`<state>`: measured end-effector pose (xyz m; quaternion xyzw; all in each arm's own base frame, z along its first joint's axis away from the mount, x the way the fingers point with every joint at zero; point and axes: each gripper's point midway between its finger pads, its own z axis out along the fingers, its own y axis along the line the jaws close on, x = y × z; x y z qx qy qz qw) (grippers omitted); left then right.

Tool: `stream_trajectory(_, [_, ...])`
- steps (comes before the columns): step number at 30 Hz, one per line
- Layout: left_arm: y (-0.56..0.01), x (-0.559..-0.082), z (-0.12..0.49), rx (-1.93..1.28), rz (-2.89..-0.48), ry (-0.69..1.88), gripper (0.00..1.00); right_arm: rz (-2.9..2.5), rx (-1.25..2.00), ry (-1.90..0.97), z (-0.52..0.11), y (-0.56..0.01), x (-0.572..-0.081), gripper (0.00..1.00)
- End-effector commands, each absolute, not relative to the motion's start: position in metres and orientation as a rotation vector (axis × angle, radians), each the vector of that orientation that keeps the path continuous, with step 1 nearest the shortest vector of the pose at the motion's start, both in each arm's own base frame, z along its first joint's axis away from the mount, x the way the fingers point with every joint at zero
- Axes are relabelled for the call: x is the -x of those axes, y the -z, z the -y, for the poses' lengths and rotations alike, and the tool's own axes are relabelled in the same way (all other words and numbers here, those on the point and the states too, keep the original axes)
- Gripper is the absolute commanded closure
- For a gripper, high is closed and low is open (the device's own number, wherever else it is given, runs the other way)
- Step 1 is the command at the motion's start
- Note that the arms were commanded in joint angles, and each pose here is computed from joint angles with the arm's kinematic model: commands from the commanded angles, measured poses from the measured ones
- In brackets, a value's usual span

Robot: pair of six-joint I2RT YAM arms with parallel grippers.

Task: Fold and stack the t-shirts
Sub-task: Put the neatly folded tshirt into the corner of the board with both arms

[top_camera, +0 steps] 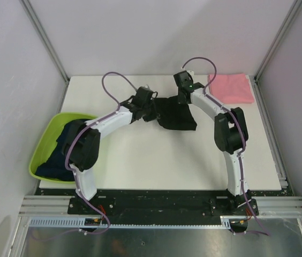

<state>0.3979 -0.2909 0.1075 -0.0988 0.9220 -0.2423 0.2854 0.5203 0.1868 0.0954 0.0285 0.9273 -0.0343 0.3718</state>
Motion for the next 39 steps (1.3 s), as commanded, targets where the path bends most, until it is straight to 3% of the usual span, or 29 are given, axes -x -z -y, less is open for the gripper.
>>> stream_trajectory(1, [-0.135, -0.417, 0.322, 0.237, -2.373, 0.687, 1.0, -2.212, -0.125, 0.081, -0.165, -0.161, -0.545, 1.0])
stream_trajectory(21, [-0.158, -0.468, 0.426, 0.172, -2.243, 0.826, 1.0, -2.034, -0.326, 0.107, -0.071, -0.217, -0.597, 1.0])
stream_trajectory(39, [-0.186, -0.523, 0.509, 0.182, -1.984, 1.047, 1.0, -1.848, -0.574, 0.152, 0.046, -0.237, -0.642, 1.0])
